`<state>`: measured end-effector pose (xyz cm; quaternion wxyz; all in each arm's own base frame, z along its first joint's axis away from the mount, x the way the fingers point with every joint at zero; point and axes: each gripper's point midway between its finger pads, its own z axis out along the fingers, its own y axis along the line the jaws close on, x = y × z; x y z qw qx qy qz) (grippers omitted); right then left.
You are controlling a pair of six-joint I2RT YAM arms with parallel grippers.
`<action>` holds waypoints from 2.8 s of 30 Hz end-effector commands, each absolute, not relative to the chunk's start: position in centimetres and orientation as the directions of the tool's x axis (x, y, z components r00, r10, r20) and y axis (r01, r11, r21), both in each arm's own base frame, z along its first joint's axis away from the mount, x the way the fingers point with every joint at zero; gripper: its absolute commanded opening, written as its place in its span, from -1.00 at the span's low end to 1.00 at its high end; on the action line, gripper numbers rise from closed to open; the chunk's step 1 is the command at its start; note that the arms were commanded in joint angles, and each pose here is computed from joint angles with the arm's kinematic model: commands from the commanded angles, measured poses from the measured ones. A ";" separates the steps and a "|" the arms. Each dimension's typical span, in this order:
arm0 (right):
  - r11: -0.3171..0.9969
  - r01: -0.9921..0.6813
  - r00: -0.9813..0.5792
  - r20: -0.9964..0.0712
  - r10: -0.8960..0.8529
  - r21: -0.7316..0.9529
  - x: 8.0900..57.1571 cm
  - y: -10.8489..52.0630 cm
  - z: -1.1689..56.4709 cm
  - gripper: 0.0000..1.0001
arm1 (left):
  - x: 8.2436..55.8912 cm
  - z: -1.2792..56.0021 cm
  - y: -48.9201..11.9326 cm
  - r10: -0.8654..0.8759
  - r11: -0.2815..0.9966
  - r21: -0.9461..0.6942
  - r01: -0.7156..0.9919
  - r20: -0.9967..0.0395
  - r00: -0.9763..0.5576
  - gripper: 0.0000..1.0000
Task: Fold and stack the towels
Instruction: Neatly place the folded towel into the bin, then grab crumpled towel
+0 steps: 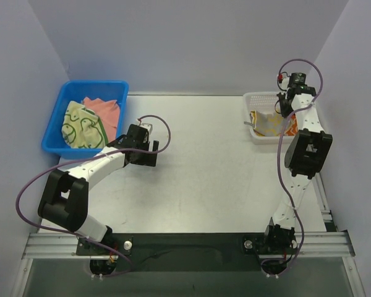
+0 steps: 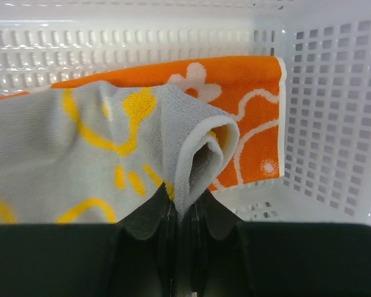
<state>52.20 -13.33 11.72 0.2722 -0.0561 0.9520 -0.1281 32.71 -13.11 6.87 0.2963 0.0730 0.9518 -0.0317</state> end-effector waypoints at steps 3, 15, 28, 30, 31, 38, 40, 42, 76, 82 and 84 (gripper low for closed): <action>0.929 0.022 -0.844 -0.504 -0.181 -0.370 52.4 -16.2 12.5 -1.00 | 34.5 8.1 -13.5 0.109 0.988 -0.022 0.155 -0.617 -0.780 0.94; 0.926 0.062 -0.814 -0.555 -0.169 -0.373 52.4 -16.5 14.8 -1.00 | 34.4 7.6 -13.6 0.112 0.987 -0.024 0.159 -0.605 -0.788 0.94; 0.900 0.092 -0.810 -0.557 -0.181 -0.427 52.0 -17.5 16.4 -1.00 | 34.4 7.8 -13.7 0.114 0.986 -0.027 0.164 -0.609 -0.785 0.94; 0.895 0.101 -0.809 -0.559 -0.180 -0.434 51.9 -17.7 16.6 -1.00 | 34.4 7.8 -13.7 0.114 0.986 -0.027 0.164 -0.608 -0.786 0.94; 0.893 0.105 -0.807 -0.562 -0.182 -0.439 52.0 -17.8 16.7 -1.00 | 34.4 7.8 -13.7 0.113 0.986 -0.027 0.164 -0.610 -0.784 0.94; 0.885 0.112 -0.804 -0.564 -0.186 -0.452 51.9 -18.3 17.0 -1.00 | 34.4 7.9 -13.7 0.113 0.986 -0.029 0.165 -0.610 -0.784 0.93; 0.883 0.112 -0.801 -0.567 -0.191 -0.456 51.9 -18.3 17.2 -1.00 | 34.4 7.8 -13.8 0.113 0.986 -0.030 0.166 -0.610 -0.784 0.93; 0.877 0.113 -0.803 -0.562 -0.196 -0.467 51.9 -18.5 17.1 -1.00 | 34.4 7.8 -13.8 0.113 0.986 -0.030 0.166 -0.610 -0.784 0.93; 0.916 0.381 -0.533 -0.839 0.107 -0.125 48.3 -13.9 26.3 0.90 | 35.2 14.9 -15.7 -0.010 0.970 -0.176 0.165 -0.713 -0.701 0.95; 0.961 0.223 -0.452 -0.855 0.253 0.167 44.1 -6.3 29.4 1.00 | 38.2 24.9 -12.6 -0.089 0.990 -0.137 0.043 -0.823 -0.560 0.95; 0.964 0.182 -0.432 -0.864 0.258 0.196 42.2 -4.1 30.5 1.00 | 39.4 27.0 -10.3 -0.149 0.988 -0.153 -0.036 -0.834 -0.531 0.95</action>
